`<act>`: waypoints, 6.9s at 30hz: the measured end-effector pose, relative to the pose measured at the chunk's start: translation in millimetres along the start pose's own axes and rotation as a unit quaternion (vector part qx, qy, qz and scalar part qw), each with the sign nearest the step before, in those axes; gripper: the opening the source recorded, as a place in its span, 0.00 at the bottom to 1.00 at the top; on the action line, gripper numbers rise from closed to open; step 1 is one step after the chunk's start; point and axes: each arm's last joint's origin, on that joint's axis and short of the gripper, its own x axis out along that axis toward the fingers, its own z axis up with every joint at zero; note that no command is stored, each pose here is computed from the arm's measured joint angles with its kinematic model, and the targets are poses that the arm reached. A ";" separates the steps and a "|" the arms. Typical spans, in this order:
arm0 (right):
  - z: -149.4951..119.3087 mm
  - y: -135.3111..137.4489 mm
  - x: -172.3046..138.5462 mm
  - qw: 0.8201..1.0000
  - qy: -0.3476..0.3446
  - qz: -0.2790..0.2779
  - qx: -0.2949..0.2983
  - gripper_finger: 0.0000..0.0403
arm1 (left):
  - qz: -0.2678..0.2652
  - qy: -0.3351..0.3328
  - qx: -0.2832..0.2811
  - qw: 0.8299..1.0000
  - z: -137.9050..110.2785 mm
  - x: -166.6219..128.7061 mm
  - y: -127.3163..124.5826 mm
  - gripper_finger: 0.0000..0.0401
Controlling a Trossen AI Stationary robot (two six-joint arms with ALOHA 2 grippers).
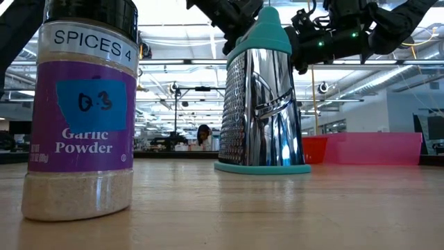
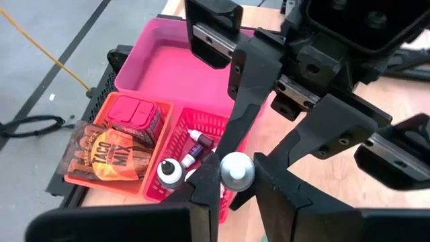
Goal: Pick & Place Kitchen Items
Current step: Put the small green food coloring bottle into the red bin, then put the small yellow orange food coloring bottle into the red bin
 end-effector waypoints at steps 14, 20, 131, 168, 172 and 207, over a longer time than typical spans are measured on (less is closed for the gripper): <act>-2.9 -8.0 0.7 1.000 0.014 -0.017 0.001 0.12 | 0.051 0.035 0.047 0.997 -5.1 -3.6 2.8 0.39; -10.9 -16.1 0.8 0.998 0.053 -0.031 0.007 0.12 | 0.109 0.071 0.055 0.990 -7.3 -24.6 7.5 0.51; -80.6 -39.7 -34.9 0.969 0.190 -0.148 0.063 0.42 | -0.187 0.281 0.163 0.927 -249.2 -69.0 -256.2 0.45; -80.6 -39.6 -34.8 0.969 0.190 -0.148 0.063 0.42 | -0.113 0.236 0.105 0.959 -209.6 -100.7 -198.6 0.08; -80.0 -39.7 -34.6 0.969 0.186 -0.148 0.064 0.42 | -0.061 0.176 0.049 0.981 -190.9 -121.7 -173.3 0.08; -53.3 -22.2 -27.8 0.993 0.054 -0.101 0.036 0.42 | 0.071 -0.032 -0.102 0.992 -14.0 -84.8 25.3 0.09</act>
